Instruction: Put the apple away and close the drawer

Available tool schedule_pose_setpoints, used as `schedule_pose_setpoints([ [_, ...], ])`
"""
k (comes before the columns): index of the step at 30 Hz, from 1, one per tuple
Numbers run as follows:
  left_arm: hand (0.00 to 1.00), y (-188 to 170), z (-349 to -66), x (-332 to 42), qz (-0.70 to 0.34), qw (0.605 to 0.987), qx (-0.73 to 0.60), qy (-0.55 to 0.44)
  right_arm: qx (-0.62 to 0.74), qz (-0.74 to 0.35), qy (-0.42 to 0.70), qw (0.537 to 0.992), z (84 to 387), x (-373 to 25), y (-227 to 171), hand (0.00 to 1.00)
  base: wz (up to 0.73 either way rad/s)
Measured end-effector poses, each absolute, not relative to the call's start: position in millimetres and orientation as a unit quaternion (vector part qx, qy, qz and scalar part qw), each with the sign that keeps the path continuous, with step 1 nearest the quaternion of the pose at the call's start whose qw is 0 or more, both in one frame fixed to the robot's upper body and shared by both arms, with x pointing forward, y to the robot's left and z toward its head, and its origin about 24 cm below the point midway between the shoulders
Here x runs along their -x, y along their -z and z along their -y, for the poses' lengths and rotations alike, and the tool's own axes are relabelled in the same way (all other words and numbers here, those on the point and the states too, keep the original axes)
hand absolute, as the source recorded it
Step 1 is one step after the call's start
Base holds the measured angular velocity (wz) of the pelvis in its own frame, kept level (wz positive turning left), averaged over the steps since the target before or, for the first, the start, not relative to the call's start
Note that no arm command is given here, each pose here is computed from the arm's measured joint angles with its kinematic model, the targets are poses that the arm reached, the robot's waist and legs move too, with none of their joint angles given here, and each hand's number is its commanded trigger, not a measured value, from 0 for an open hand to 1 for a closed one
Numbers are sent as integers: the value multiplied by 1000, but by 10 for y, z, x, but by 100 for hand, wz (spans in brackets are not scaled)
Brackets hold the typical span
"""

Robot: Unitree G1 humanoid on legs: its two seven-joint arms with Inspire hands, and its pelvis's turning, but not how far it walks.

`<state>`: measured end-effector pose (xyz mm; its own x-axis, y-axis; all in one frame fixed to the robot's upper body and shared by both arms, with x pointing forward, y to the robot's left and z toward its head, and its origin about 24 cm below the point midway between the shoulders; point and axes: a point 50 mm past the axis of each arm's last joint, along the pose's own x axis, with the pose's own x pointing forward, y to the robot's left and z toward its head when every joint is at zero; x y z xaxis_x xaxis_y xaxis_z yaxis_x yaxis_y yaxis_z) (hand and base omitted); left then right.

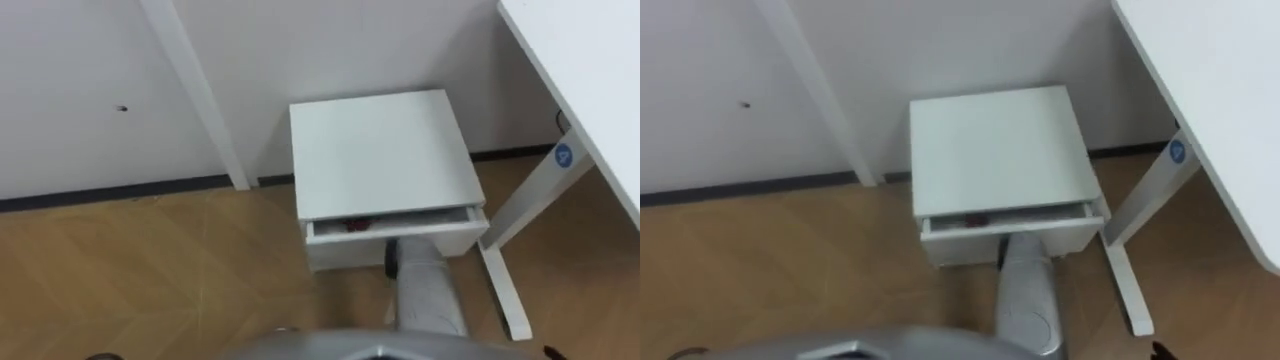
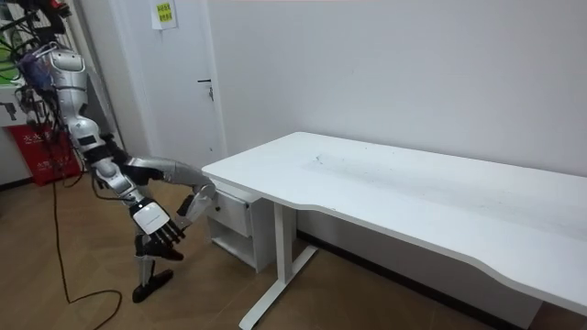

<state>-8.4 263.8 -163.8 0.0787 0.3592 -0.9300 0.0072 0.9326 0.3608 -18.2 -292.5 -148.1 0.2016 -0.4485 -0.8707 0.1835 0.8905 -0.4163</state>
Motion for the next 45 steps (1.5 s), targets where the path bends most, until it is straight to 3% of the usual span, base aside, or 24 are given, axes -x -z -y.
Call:
schedule_pose_setpoints([
  [8, 0, 1657, -2548, 272, -689, 703, -116, -131, 97, -609, 242, 749, 2948, 154, 1489, 0, 3],
  [11, 0, 1605, -2734, 62, -657, 726, -139, -147, 91, -616, 247, 742, 2913, 111, 1512, 0, 28],
  [13, 0, 1618, -2673, 230, -673, 714, -131, -146, 97, -603, 255, 750, 2969, 55, 1478, 0, -6],
  [18, 0, 1599, -2723, 233, -669, 709, -150, -167, 94, -616, 271, 734, 2964, 150, 1481, 0, 3],
  [32, 0, 1591, -2719, -2, -636, 733, -172, -168, 113, -594, 297, 740, 2758, 47, 1542, 0, -12],
  [35, 0, 1600, -2636, -290, -602, 763, -191, -138, 108, -597, 323, 727, 2795, 125, 1530, 0, 64],
  [40, 0, 1612, -2636, -64, -625, 741, -199, -144, 110, -591, 321, 732, 2787, 73, 1534, 0, -33],
  [45, 0, 1615, -2633, -92, -624, 744, -184, -154, 114, -613, 314, 716, 2784, 128, 1547, 0, -6],
])
